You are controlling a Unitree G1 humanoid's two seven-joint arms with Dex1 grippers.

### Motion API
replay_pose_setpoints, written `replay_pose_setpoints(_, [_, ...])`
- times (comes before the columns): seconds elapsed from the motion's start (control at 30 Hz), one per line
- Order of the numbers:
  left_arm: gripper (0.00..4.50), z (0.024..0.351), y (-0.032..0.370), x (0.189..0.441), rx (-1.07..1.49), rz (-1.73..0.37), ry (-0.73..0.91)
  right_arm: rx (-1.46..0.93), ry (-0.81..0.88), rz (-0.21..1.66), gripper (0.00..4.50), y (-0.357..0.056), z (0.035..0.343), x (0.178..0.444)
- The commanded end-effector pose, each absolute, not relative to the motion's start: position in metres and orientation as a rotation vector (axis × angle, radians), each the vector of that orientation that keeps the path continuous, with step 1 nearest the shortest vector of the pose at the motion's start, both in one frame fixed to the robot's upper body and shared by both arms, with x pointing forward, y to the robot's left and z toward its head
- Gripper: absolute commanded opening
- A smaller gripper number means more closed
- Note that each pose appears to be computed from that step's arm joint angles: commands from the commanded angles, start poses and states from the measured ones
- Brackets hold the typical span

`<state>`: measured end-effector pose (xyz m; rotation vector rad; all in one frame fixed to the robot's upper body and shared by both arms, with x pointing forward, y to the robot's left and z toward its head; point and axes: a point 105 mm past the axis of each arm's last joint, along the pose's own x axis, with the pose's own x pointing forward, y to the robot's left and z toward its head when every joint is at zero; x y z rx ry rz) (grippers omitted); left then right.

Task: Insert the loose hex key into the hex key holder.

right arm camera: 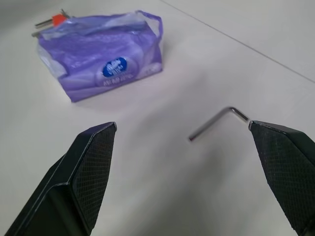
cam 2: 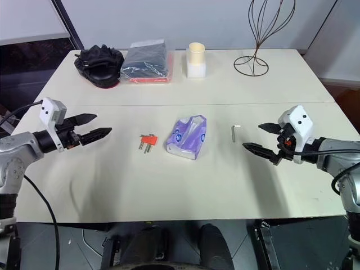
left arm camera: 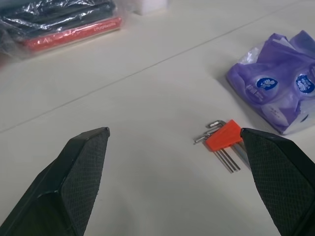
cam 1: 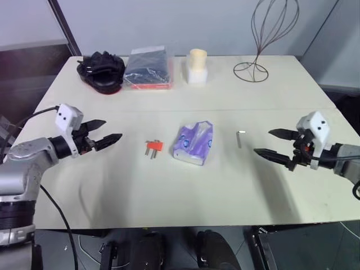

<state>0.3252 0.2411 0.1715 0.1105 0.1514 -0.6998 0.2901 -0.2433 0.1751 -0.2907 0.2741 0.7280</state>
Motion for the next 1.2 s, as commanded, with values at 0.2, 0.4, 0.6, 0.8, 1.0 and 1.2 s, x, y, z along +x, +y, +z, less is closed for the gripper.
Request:
replay_pose_setpoints(0.2, [4.45,0.184,0.245,0.322,0.113,-0.666,0.098,-0.295,0.239,0.715,4.5,-0.246,0.183,0.291])
replay_pose_setpoints(0.4, [4.45,0.184,0.243,0.324,0.119,-0.658,0.09,-0.301,0.237,0.712,4.5,-0.247,0.183,0.295])
replay_pose_setpoints(0.6, [4.45,0.183,0.244,0.324,0.123,-0.655,0.091,-0.303,0.233,0.714,4.5,-0.246,0.182,0.295])
replay_pose_setpoints(0.8, [4.45,0.184,0.244,0.325,0.141,-0.661,0.092,-0.307,0.23,0.712,4.5,-0.244,0.181,0.296])
replay_pose_setpoints(1.0, [4.45,0.188,0.246,0.328,0.146,-0.676,0.079,-0.314,0.219,0.718,4.5,-0.241,0.186,0.301])
replay_pose_setpoints(1.2, [4.45,0.184,0.223,0.322,0.285,-0.916,0.133,-0.35,0.224,0.804,4.5,-0.223,0.192,0.296])
